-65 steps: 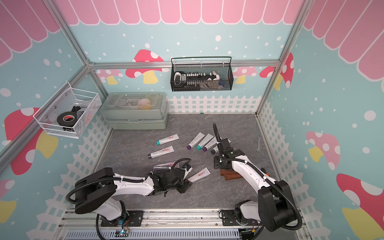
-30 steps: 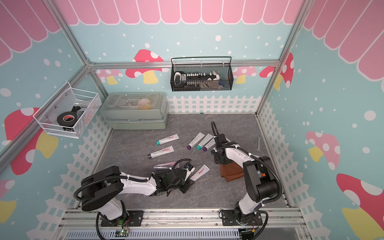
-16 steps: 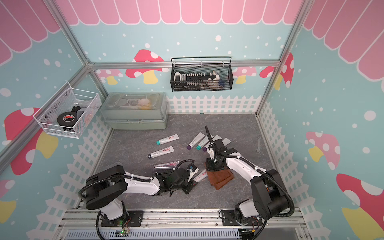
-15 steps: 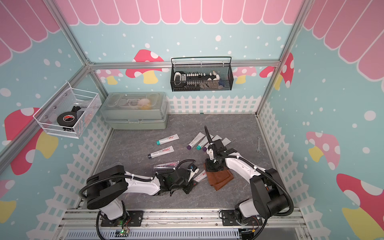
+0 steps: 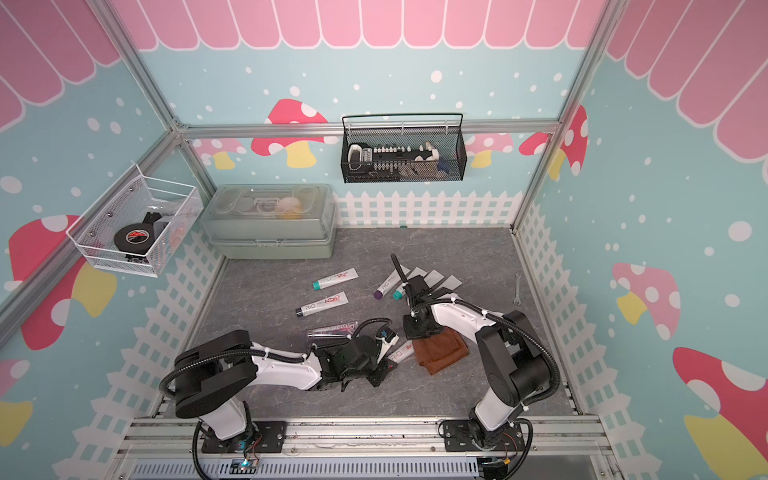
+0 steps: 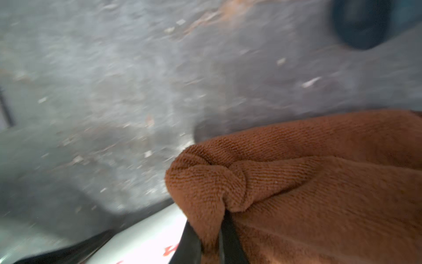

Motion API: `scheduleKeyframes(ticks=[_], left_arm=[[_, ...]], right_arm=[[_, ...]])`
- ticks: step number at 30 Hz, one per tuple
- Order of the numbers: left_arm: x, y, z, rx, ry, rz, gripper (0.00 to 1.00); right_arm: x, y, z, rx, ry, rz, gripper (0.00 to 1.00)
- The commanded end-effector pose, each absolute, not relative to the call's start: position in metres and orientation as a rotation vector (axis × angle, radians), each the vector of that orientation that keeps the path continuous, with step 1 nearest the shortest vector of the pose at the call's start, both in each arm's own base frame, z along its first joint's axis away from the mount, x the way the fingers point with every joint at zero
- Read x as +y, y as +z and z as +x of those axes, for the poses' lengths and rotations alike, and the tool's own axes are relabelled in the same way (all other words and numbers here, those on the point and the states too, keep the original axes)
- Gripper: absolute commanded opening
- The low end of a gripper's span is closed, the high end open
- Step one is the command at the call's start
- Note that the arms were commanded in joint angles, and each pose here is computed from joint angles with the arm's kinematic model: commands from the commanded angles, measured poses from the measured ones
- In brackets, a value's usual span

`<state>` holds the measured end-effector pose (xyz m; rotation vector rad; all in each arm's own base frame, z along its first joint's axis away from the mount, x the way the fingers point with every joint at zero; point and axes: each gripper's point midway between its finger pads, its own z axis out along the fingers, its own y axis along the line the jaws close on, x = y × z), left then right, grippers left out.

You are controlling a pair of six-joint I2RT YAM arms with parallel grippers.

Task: Wipe the surface of the toothpaste tube
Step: Wipe the dirt from the toothpaste tube.

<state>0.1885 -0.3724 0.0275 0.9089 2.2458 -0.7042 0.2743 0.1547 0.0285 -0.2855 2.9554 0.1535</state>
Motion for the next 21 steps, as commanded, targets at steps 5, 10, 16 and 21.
scheduleKeyframes(ticks=[5, 10, 16, 21], left_arm=[[-0.361, 0.018, 0.182, 2.272, -0.681, 0.910, 0.29], [-0.363, 0.015, 0.184, 2.274, -0.671, 0.913, 0.29], [-0.366, 0.015, 0.186, 2.269, -0.665, 0.916, 0.29], [-0.366, 0.014, 0.187, 2.271, -0.656, 0.917, 0.29]], right_arm=[[0.114, 0.009, 0.257, 3.028, -0.076, -0.240, 0.08], [0.161, 0.042, 0.248, 2.940, 0.403, -0.281, 0.09], [0.203, 0.053, 0.222, 2.918, 0.760, -0.367, 0.09], [0.195, 0.024, 0.210, 3.023, 0.633, -0.392, 0.09]])
